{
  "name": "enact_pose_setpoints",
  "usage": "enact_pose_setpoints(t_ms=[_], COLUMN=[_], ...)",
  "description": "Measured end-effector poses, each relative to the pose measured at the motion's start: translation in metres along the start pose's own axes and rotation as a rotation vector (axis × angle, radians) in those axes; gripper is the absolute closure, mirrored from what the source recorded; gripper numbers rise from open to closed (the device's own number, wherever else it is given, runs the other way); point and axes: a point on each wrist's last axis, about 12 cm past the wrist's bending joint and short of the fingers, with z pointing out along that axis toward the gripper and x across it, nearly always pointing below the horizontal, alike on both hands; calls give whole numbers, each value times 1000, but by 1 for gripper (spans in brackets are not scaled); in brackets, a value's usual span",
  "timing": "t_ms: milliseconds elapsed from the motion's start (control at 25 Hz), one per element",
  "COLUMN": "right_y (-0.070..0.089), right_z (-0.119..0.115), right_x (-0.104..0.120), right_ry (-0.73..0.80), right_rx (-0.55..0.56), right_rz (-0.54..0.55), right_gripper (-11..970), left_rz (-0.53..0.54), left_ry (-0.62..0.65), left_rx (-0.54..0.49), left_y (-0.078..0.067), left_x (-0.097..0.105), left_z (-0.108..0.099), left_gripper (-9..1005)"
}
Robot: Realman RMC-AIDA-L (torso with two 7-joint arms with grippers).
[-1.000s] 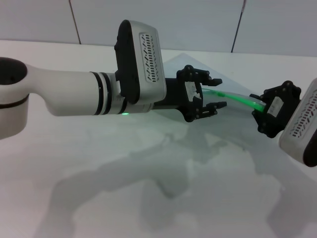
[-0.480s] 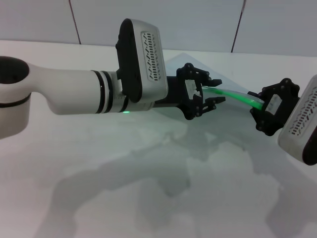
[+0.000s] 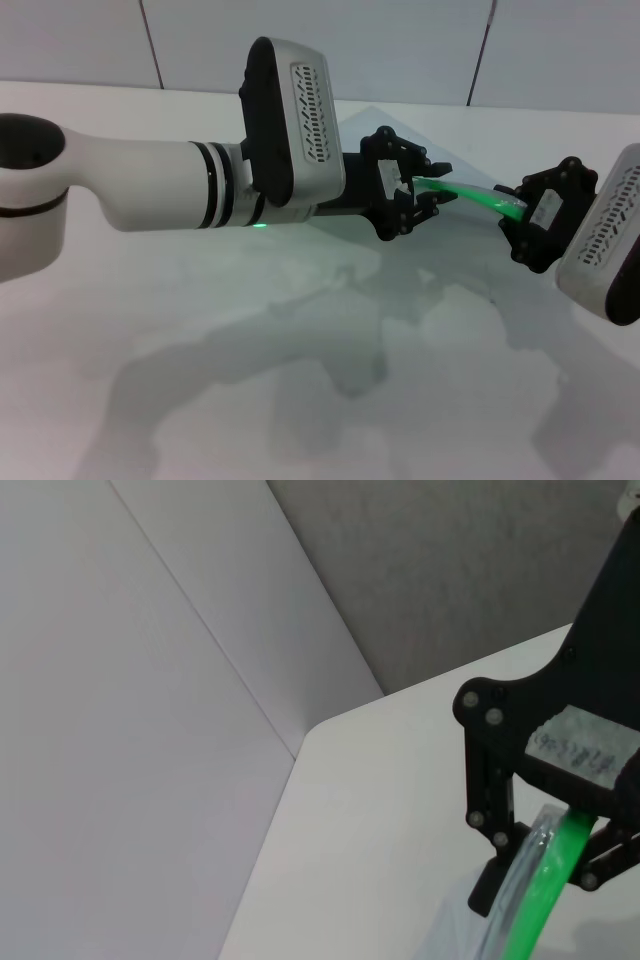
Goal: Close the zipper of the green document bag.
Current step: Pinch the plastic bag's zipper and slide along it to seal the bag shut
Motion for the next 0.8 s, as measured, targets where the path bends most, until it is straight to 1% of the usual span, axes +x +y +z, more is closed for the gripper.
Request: enact_pose_setpoints(t_ms=[160,480,720,800], right_y=[0,-1,-1,-1], right_z=[0,0,0,0], right_x=[0,-1,-1,-1], right_ry=[1,-2,-3,-2], right_rx=[1,2,2,1], right_rz=[0,0,1,2], right_gripper=[908,908,908,908], left_rz=[0,9,25,34], left_ry=[-2,-2,-8,-8], left_rx=[1,3,3,3], left_y=[0,-1,-3,-3], left_x=[-1,-1,-3,-3], left_z=[1,1,3,3], left_gripper=[748,805,899,901])
